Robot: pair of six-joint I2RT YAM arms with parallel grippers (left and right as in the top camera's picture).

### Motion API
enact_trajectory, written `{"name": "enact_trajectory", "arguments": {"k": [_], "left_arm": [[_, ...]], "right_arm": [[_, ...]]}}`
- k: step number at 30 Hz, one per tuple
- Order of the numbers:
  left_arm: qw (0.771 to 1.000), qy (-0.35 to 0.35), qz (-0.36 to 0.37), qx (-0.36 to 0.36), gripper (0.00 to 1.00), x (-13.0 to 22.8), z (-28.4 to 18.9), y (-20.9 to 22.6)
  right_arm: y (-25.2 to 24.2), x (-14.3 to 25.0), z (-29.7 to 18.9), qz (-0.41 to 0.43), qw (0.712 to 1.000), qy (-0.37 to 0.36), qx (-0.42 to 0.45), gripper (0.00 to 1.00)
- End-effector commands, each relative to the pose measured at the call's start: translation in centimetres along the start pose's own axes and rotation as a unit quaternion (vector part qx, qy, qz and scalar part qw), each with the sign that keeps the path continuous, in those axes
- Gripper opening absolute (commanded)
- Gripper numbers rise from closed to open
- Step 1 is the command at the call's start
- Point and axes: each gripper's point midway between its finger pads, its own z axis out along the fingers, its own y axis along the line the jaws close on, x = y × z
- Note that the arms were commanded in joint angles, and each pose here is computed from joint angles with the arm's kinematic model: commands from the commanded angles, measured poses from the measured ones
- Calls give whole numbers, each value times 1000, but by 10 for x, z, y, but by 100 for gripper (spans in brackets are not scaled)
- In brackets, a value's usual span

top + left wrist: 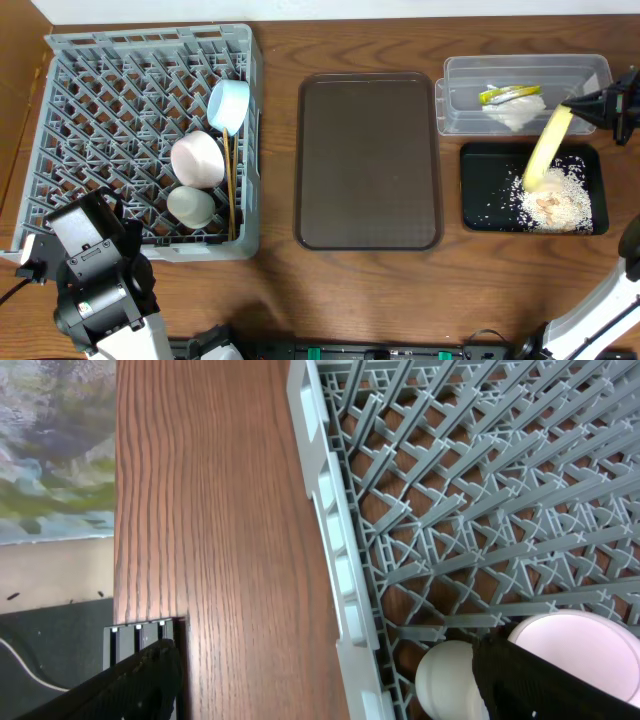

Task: Sort waste into correct bins and load items into the dishwasher
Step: 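Tilt the yellow plate over the black tray to dump the rice, then carry the emptied yellow plate to the dish rack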

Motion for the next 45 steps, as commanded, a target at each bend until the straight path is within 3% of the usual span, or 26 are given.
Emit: {"name": "enact_trajectory", "arguments": {"k": [1, 7, 14, 23, 39, 45], "left_arm": [[1000, -9, -9, -1, 94, -6, -3, 1], [1000, -9, -9, -1, 94, -6, -3, 1], [1000, -9, -9, -1, 94, -6, -3, 1], [1000, -9, -9, -1, 94, -6, -3, 1], [1000, -9, -9, -1, 94, -6, -3, 1], [1000, -9, -9, -1, 94, -6, -3, 1]], "right_arm": [[10, 11, -10, -10, 1000, 7, -28, 1], [11, 4, -13, -23, 999, -4, -32, 1], [24, 44, -15, -14, 995, 60, -81, 1], [39, 57, -6, -25, 992, 78, -96, 1], [92, 167, 113, -127, 959, 240, -81, 1], [105, 189, 170, -160, 957, 241, -34, 1]]}}
